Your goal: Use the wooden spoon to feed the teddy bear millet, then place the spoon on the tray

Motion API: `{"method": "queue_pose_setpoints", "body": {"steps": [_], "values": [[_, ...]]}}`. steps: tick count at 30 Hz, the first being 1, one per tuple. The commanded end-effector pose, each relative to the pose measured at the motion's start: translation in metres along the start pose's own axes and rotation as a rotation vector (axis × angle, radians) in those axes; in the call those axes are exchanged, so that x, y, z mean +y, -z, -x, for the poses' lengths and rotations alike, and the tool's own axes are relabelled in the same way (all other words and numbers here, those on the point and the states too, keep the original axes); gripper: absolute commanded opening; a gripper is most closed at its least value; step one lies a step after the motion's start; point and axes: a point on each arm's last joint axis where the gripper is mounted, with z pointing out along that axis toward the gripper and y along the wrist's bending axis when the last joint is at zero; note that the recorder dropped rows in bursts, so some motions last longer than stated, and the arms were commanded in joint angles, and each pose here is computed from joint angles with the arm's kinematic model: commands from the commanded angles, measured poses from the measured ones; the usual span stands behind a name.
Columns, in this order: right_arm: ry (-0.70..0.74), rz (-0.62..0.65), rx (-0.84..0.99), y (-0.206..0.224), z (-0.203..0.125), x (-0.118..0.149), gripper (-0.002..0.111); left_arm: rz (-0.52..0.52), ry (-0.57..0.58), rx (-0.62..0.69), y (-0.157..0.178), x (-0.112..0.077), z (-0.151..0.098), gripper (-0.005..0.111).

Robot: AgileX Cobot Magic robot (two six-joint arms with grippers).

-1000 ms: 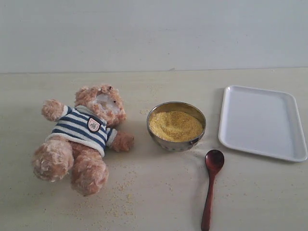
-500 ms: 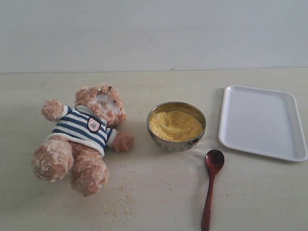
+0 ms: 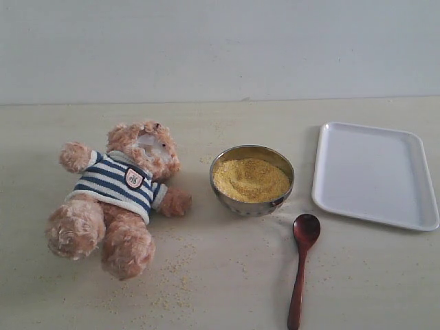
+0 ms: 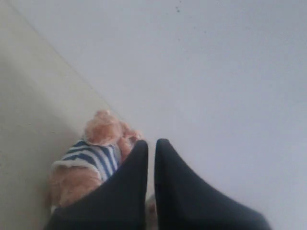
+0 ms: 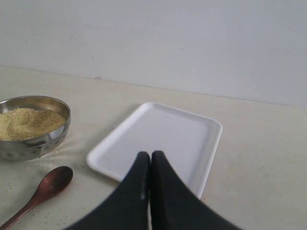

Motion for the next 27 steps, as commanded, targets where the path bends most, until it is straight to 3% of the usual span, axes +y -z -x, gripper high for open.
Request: {"method": "queue_pose_setpoints", "body": {"steps": [1,4,6,8,12,16,19,24,27], "values": [[0.005,-0.001,-0.005,0.000,-0.001,0.000,0.000,-0.095,-0.108,0.056,0.008,-0.028,0.008,0.005],[0.005,-0.001,-0.005,0.000,-0.001,0.000,0.000,-0.126,-0.092,0.103,0.011,-0.034,0.006,0.005],[0.005,-0.001,-0.005,0.000,-0.001,0.000,0.000,-0.160,-0.167,0.156,0.014,-0.041,0.003,0.005],[0.005,-0.001,-0.005,0.000,-0.001,0.000,0.000,-0.148,-0.209,0.304,0.009,-0.047,0.000,0.005],[0.005,0.000,-0.014,0.000,0.000,0.000,0.000,-0.079,-0.360,0.569,-0.034,-0.059,0.014,0.005],[0.005,0.000,-0.014,0.000,0.000,0.000,0.000,0.008,-0.580,0.732,-0.094,-0.077,0.052,0.008],[0.005,0.000,-0.014,0.000,0.000,0.000,0.000,0.042,-0.620,0.836,-0.120,-0.077,0.061,0.025],[0.005,0.000,-0.014,0.000,0.000,0.000,0.000,0.155,-0.660,0.937,-0.151,-0.057,0.064,0.078],[0.005,0.000,-0.014,0.000,0.000,0.000,0.000,0.197,-0.664,0.959,-0.162,-0.042,0.062,0.077]]}}
